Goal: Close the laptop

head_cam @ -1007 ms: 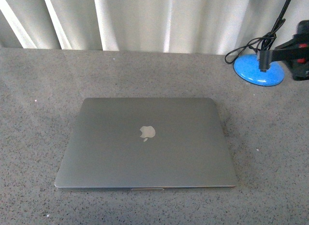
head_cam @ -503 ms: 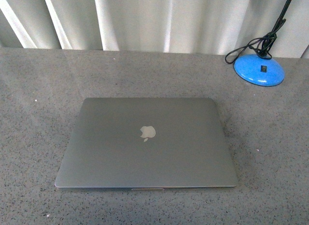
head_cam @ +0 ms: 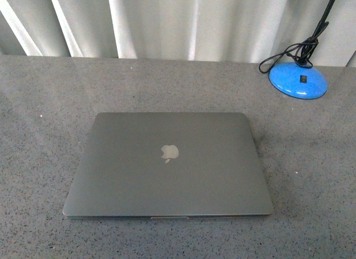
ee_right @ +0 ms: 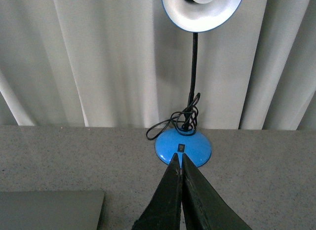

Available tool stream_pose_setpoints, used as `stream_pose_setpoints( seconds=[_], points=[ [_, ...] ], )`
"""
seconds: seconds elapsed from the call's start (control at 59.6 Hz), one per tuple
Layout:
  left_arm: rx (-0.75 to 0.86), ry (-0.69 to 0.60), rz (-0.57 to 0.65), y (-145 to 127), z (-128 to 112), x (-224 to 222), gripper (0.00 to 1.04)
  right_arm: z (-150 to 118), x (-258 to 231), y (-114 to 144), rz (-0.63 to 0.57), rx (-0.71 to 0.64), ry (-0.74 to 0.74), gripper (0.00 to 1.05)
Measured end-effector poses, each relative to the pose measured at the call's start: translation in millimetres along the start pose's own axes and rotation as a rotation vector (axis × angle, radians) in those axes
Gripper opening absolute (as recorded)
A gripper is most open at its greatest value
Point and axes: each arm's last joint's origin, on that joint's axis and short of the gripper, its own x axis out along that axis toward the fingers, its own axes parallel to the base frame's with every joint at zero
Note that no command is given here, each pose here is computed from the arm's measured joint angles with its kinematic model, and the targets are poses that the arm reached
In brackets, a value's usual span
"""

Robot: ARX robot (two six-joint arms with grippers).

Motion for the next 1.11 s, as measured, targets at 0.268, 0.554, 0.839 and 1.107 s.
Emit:
stream_pose_setpoints(
  seconds=[0.268,0.554,0.839,1.107],
  points=[
    [0.000,0.005,0.000,0,-11,-30,0.04,1,-22,-15,-0.005,0.002,-0.006,0.01],
    [0.000,0.002,0.000,0,-10,-52,0.04,8,-37,-16,-0.005,0.003,-0.030,0.01],
    [0.001,-0.018,0.000,0,-4,-66,0.04,12,-49,-16,-0.005,0.002,-0.041,0.01],
    [0.001,-0.029,0.000,0,-1,-78,0.04,13,-58,-15,-0.005,0.002,-0.046,0.01]
  ],
)
